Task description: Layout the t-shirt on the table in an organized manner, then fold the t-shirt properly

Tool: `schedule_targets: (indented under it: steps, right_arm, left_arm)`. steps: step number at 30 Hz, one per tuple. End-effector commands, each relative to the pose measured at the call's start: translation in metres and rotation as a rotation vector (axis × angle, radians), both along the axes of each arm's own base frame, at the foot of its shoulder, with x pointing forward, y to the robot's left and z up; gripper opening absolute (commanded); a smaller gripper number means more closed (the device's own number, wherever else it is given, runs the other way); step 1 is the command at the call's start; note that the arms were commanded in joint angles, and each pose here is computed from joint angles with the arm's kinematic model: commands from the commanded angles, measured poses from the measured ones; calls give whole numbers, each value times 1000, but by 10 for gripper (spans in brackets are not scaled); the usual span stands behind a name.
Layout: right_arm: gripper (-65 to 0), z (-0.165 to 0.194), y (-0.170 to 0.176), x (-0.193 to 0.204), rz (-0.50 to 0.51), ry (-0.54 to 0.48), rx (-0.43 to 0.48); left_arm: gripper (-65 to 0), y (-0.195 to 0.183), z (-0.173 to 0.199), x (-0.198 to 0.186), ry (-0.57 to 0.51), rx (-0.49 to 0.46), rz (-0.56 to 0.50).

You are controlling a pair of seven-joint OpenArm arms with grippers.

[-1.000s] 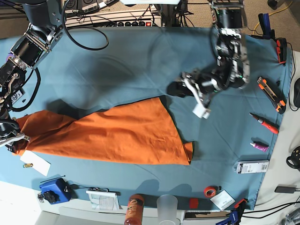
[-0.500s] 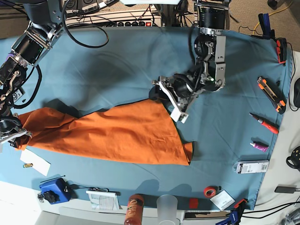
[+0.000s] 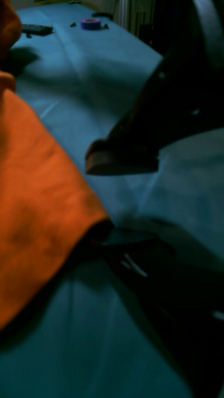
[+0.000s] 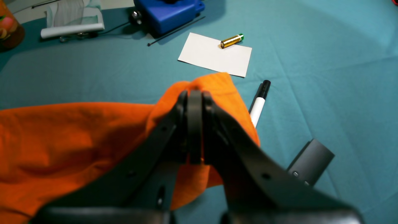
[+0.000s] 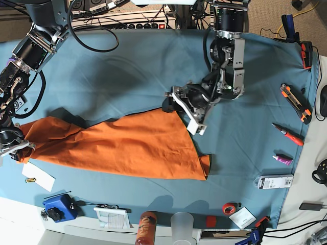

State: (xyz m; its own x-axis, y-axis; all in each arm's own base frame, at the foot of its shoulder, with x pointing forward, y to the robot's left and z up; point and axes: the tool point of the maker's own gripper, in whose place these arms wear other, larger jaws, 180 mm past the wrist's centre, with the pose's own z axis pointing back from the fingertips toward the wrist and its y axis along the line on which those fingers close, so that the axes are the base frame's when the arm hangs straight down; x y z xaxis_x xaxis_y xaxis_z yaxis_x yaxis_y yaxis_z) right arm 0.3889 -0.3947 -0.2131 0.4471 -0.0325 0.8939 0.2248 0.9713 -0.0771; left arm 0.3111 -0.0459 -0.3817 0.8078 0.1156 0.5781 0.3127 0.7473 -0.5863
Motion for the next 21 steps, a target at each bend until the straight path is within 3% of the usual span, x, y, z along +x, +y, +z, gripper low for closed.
schedule_targets:
  steps: [1,5,8,10,13,17,21]
  right_arm:
    - [-650,26,-4,5,4,-70,-28]
    - [-650,25,-4,5,3,-62,-27]
    - [-650,24,-4,4,3,-57,-26]
    - [-650,24,-4,4,3,-57,-26]
    - [-650,24,-5,5,3,-60,-28]
    - [-650,37,-4,9,16,-126,-32]
    - [-650,71,9,16,126,-241,19]
  left_arm:
    - [-366,-11,15,10,-50,-30,-11]
    - [-367,-13,10,20,-61,5,1]
    - [-393,-4,10,33,-57,32,66]
    - [-468,-2,16,40,-65,33,79]
    - [-650,-4,23,46,-67,42,57]
    - [-650,-6,31,46,-41,62,-6]
    - [-650,4,64,54,-95,88,-43]
